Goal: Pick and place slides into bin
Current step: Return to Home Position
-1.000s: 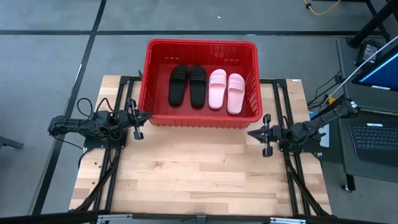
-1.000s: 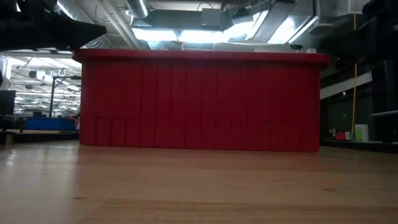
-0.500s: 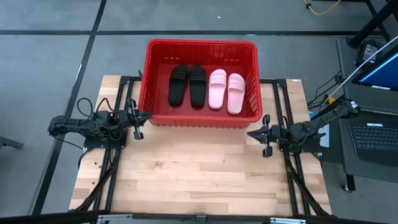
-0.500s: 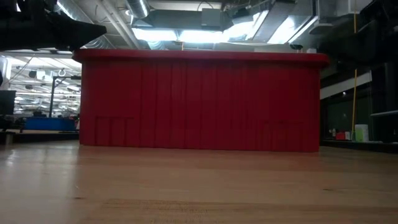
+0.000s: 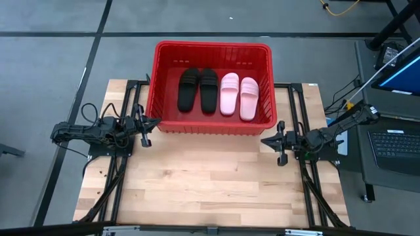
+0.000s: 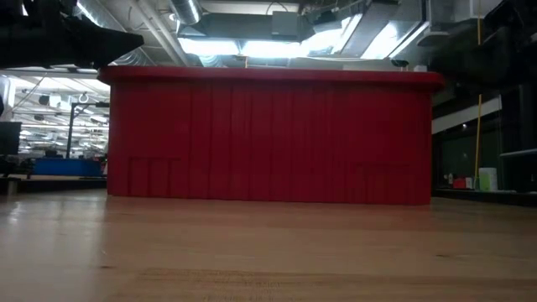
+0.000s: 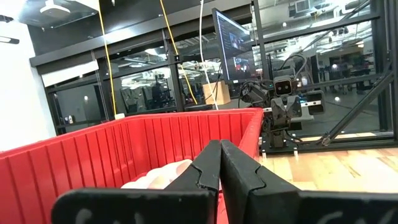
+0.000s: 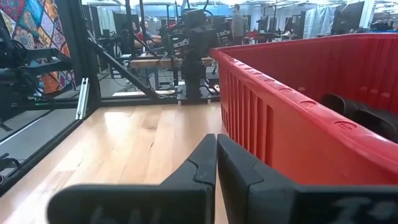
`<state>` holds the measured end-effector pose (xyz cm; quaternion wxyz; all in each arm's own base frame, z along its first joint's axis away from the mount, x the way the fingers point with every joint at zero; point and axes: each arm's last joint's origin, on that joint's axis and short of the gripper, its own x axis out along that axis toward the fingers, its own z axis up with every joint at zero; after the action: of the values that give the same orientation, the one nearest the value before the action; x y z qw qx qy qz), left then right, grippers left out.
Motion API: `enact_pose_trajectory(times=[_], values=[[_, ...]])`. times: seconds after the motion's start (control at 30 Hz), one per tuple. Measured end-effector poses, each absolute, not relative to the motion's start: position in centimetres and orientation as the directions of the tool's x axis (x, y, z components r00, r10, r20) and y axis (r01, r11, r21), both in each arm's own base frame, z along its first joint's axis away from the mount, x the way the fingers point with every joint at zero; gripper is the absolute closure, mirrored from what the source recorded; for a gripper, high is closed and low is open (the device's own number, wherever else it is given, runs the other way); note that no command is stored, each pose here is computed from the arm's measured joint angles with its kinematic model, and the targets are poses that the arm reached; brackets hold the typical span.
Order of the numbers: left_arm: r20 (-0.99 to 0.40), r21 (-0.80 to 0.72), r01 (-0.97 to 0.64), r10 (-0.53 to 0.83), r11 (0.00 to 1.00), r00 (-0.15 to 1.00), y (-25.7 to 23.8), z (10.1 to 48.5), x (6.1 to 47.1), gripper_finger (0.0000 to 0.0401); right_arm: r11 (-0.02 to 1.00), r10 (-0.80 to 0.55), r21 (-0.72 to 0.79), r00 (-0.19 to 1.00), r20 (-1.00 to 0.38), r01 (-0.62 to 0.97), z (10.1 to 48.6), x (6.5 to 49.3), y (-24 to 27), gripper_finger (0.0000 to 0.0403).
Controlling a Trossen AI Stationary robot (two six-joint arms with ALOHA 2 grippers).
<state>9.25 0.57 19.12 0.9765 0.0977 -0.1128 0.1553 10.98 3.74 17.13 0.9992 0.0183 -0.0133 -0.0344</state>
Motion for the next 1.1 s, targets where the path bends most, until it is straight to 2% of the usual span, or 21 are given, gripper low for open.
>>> enact_pose_trajectory(times=[0.27,0.43,0.53,0.7,0.9,1.1], values=[[0.251,0.156,-0.325,0.281,0.933,0.926,0.6,19.1,9.3,0.0394,0.997,-0.073,0.031,0.997,0.022,0.072,17.1,10.9,3.6,0.0386],[0.251,0.155,-0.325,0.281,0.933,0.926,0.6,19.1,9.3,0.0397,0.990,-0.132,0.054,0.991,-0.020,0.133,16.6,10.7,2.7,0.0386],[0.251,0.156,-0.325,0.281,0.933,0.926,0.6,19.1,9.3,0.0395,0.995,-0.076,0.056,0.996,-0.036,0.078,16.4,10.4,2.4,0.0386],[0.251,0.156,-0.325,0.281,0.933,0.926,0.6,19.1,9.3,0.0393,0.998,-0.001,0.056,1.000,0.031,-0.001,17.0,9.9,2.0,0.0386],[0.251,0.156,-0.325,0.281,0.933,0.926,0.6,19.1,9.3,0.0398,0.997,-0.030,0.080,0.995,0.094,0.023,17.5,9.5,1.5,0.0386],[0.251,0.156,-0.325,0.281,0.933,0.926,0.6,19.1,9.3,0.0393,0.999,-0.032,0.034,0.995,0.093,0.029,17.5,9.5,1.5,0.0386]])
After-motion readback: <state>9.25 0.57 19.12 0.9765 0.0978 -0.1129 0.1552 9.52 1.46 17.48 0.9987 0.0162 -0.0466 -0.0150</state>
